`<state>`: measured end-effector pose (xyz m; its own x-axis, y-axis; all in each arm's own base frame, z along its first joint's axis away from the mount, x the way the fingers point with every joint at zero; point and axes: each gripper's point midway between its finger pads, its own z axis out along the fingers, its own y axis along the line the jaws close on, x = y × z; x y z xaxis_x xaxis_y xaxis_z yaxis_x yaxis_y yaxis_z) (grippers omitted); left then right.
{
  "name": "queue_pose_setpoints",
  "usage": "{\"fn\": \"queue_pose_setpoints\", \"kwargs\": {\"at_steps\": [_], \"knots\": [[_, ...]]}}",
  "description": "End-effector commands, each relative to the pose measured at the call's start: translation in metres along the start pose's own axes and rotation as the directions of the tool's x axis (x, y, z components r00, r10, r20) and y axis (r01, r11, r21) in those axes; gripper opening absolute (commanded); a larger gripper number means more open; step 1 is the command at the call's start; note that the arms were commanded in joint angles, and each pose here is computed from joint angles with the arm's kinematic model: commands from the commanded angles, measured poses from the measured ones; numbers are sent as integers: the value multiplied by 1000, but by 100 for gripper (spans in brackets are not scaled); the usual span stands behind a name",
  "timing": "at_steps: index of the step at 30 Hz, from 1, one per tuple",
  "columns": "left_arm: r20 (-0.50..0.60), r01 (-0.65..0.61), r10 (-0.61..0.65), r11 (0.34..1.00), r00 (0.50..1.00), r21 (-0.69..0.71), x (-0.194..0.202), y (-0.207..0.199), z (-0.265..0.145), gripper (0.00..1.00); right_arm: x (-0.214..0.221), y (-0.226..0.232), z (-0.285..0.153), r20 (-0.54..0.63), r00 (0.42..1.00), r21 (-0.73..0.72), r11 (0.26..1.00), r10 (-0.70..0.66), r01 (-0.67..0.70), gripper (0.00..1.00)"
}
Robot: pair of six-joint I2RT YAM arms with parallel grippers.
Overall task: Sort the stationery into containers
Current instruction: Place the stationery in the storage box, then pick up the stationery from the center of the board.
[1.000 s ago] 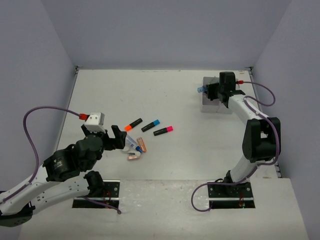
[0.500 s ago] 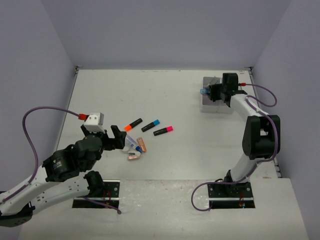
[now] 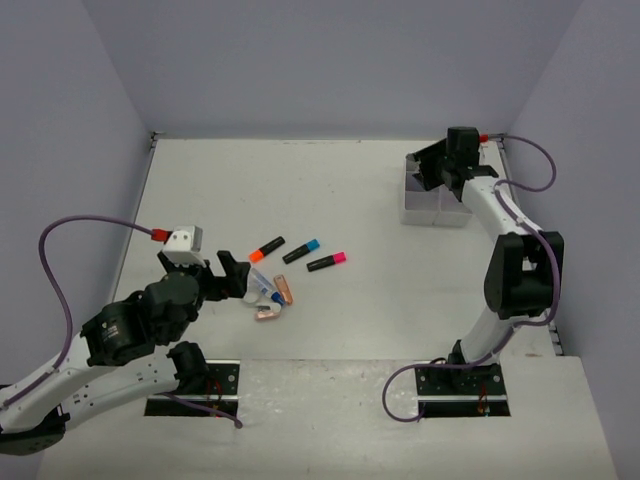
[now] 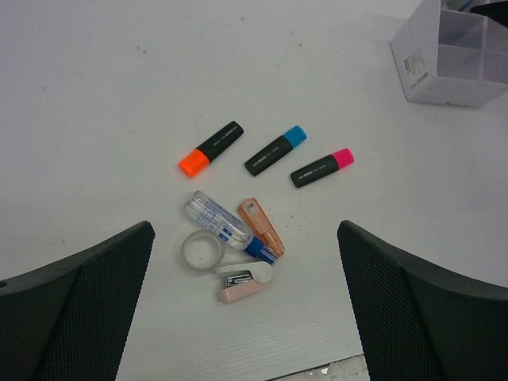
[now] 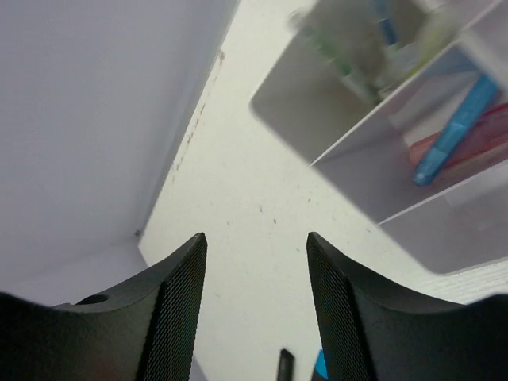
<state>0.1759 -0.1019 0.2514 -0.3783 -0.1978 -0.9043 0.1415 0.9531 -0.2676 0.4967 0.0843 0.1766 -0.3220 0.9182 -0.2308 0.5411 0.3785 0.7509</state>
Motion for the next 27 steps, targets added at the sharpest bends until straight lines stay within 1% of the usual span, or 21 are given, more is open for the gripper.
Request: {"fn": "queue_pose_setpoints", "kwargs": {"at_steps": [1,2,3,4,5,7,8,10,13,14,16,20,25,27], "knots": [[57,60,-54,992,997,-108,-11,20,-3,100,55,54,-69,102,871,-108,865,-480,490,53],[69,84,-76,988,995,-131,-13,26,-4,100,79,52,-78,96,818,-121,809,-567,575,52],[78,104,-93,983,993,-149,-14,31,-6,100,108,46,-83,72,754,-144,741,-653,656,50],[99,123,-107,977,989,-175,-17,38,-8,100,135,40,-92,40,703,-176,688,-710,704,49],[122,151,-129,968,984,-199,-21,46,-12,100,179,24,-100,-32,624,-216,615,-781,758,44],[145,181,-154,963,977,-200,-24,51,-15,100,230,-1,-104,-112,545,-227,555,-831,800,38],[150,189,-161,963,975,-194,-24,52,-16,100,252,-16,-105,-152,507,-217,530,-848,820,37],[157,198,-170,964,973,-180,-25,52,-18,100,299,-41,-108,-221,430,-217,474,-875,853,38],[154,192,-166,966,974,-174,-25,51,-18,100,344,-68,-114,-278,327,-194,386,-903,902,41],[150,189,-164,967,975,-171,-25,50,-18,100,353,-74,-109,-296,312,-180,374,-903,910,41],[144,179,-155,969,977,-169,-24,49,-17,100,375,-83,-106,-326,268,-203,344,-907,917,41],[135,166,-144,973,980,-161,-23,46,-16,100,399,-102,-100,-377,193,-213,288,-906,934,41],[132,155,-136,977,982,-147,-24,43,-15,100,411,-112,-97,-398,155,-226,261,-904,939,41],[130,152,-133,978,983,-144,-23,42,-14,100,413,-111,-95,-397,150,-225,254,-906,941,41]]}}
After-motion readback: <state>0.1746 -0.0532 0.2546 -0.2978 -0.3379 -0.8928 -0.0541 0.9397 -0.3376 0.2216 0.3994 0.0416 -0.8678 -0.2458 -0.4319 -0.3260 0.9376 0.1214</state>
